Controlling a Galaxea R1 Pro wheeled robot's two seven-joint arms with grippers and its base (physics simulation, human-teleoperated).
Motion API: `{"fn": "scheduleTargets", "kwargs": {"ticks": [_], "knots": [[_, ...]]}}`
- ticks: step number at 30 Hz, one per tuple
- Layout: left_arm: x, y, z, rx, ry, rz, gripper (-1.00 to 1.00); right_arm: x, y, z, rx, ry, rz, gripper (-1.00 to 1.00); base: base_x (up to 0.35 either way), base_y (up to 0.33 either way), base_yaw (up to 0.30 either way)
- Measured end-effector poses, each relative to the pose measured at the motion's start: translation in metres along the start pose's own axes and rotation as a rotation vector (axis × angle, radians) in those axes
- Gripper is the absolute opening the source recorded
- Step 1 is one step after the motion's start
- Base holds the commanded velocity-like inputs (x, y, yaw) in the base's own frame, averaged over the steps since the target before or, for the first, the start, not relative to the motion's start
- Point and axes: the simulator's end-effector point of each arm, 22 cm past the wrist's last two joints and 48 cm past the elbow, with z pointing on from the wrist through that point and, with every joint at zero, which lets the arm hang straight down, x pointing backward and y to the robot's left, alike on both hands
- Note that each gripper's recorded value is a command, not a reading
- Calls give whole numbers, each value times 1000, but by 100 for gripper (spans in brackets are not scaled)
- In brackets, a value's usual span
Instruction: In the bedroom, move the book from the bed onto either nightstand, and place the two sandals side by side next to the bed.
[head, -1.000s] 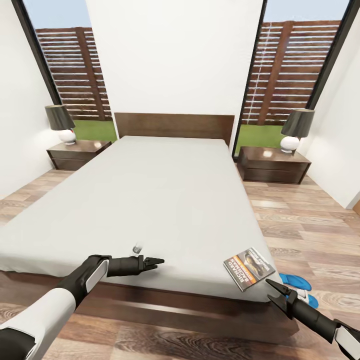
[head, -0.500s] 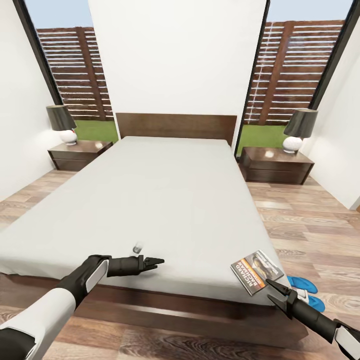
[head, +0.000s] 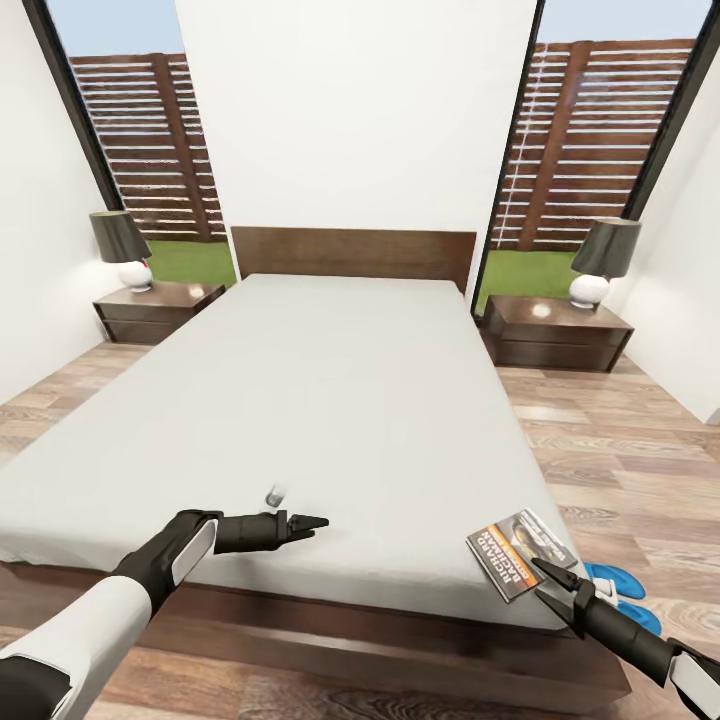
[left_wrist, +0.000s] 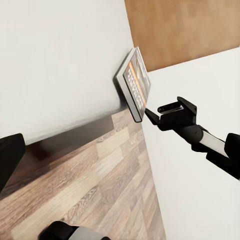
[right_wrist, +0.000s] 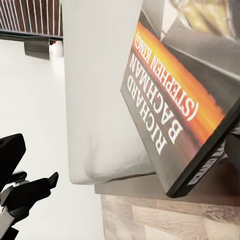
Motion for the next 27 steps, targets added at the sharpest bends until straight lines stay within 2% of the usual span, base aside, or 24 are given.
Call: {"fn": "scheduleTargets", "kwargs": {"ticks": [8, 14, 23, 27], "knots": [[0, 0, 0, -1, 1, -1, 100, 0, 0, 0, 0, 0, 0, 100, 0, 0, 0], [7, 6, 10, 11, 3, -2, 100, 3, -12, 2, 1, 0, -1, 100, 0, 0, 0], [7, 6, 10, 12, 3, -1, 100, 2, -12, 2, 0, -1, 0, 100, 0, 0, 0], [11, 13, 12, 12, 3, -1, 100, 5, -20, 3, 0, 0, 0, 100, 0, 0, 0]]}}
